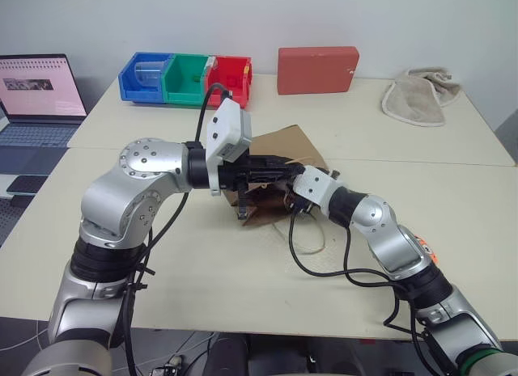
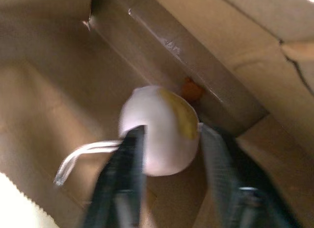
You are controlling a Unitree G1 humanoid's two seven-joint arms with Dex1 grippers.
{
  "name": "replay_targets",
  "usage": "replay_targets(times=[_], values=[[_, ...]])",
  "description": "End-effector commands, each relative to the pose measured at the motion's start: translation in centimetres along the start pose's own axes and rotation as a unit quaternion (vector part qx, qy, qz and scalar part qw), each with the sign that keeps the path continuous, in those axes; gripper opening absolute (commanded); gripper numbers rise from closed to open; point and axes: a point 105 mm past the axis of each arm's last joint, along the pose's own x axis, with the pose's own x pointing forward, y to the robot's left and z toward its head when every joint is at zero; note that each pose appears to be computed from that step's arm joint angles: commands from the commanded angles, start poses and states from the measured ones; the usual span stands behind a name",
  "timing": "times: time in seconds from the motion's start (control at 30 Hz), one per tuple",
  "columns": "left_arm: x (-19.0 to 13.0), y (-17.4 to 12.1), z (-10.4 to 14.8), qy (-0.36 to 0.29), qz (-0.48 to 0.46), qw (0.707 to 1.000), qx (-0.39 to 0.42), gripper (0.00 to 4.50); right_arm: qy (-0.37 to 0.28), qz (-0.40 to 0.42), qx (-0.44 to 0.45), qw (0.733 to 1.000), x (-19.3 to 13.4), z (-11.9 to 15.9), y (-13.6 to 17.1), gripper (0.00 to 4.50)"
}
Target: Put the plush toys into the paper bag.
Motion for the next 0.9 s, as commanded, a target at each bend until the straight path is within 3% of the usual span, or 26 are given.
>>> replay_targets(times=[0.03,0.13,0.3,0.43,0.63,0.9], values=[[-0.2,-0.2,0.7,-0.004,0.001,1.000,0.022,0.00,-0.028,0.003,-0.003,1.000,-0.8,1.7,-0.6,3.48],[-0.1,-0.1,0.5,-0.002,0.002,1.000,0.024,0.00,-0.034,0.023,0.000,0.999,-1.4,2.2,-0.5,4.47],[0.2,-0.1,0.2,-0.001,0.003,1.000,0.024,0.00,-0.055,0.083,0.034,0.994,-4.3,3.5,-0.7,4.47],[0.4,-0.1,-0.1,-0.002,0.002,1.000,0.024,0.00,-0.064,0.167,0.048,0.983,-8.6,4.2,-0.4,4.47],[0.7,-0.2,-0.4,-0.007,-0.003,1.000,0.022,0.00,0.015,0.233,0.060,0.970,-14.5,2.2,-0.9,4.47],[1.0,-1.1,-0.8,-0.010,-0.018,1.000,0.020,0.00,0.206,0.227,0.015,0.952,-20.9,-4.6,-3.6,4.47]])
